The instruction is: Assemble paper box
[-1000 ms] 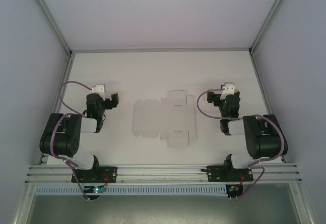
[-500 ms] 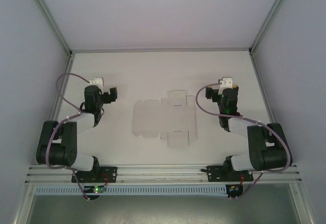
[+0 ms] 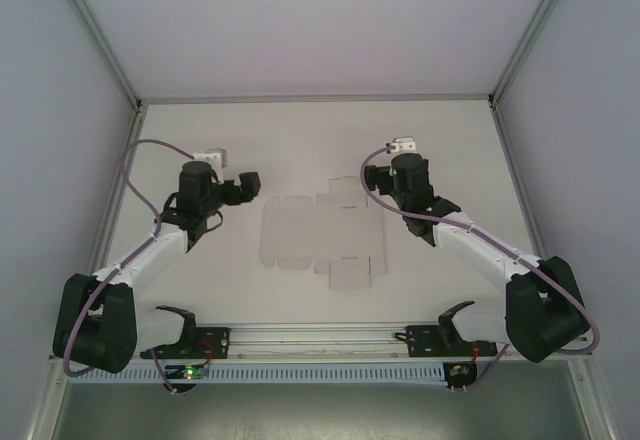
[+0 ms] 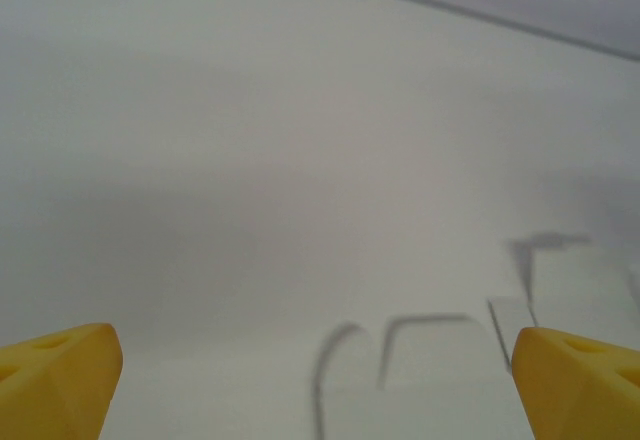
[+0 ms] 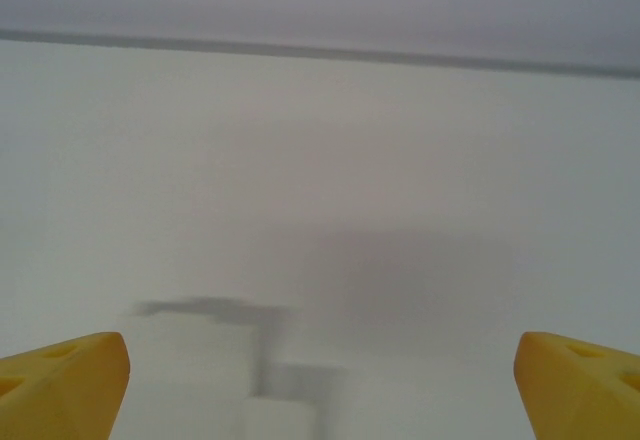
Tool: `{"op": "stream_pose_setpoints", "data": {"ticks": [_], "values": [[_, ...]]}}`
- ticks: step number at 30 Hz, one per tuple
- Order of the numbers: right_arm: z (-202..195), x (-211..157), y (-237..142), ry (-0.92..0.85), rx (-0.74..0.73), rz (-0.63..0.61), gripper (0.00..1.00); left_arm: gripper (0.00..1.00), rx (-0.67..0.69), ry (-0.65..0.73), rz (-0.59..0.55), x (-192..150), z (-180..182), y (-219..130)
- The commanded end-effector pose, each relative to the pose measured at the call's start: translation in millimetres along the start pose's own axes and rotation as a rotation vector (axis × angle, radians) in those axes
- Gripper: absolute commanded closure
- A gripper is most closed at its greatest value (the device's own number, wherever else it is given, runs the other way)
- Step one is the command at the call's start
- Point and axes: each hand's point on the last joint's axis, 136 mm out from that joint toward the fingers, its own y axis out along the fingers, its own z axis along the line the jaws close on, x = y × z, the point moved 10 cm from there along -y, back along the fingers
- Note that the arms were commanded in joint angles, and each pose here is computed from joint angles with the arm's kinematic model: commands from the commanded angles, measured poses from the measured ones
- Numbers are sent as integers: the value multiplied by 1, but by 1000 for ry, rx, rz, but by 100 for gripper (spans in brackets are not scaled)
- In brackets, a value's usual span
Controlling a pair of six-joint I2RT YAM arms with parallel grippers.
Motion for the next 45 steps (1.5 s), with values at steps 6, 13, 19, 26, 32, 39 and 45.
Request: {"op": "stream_pose_setpoints", "data": {"ticks": [6, 13, 19, 26, 32, 39, 45], "values": [[40, -67, 10, 156, 342, 251, 2, 0, -44, -77, 226, -40, -15, 24], [36, -102, 30, 174, 267, 374, 2, 0, -53, -124, 310, -58, -14, 43], [27, -126, 37, 195, 193, 435, 2, 0, -125, -146, 339, -65, -18, 46], [21, -145, 37, 222, 178, 464, 2, 0, -170, -167, 377, -74, -22, 49], [18, -154, 35, 244, 185, 474, 2, 0, -343, -217, 389, -76, -36, 54], [17, -156, 32, 259, 209, 469, 2, 9, -393, -249, 375, -75, -42, 47], [20, -154, 32, 264, 247, 453, 2, 69, -424, -240, 353, -69, -49, 38]]}}
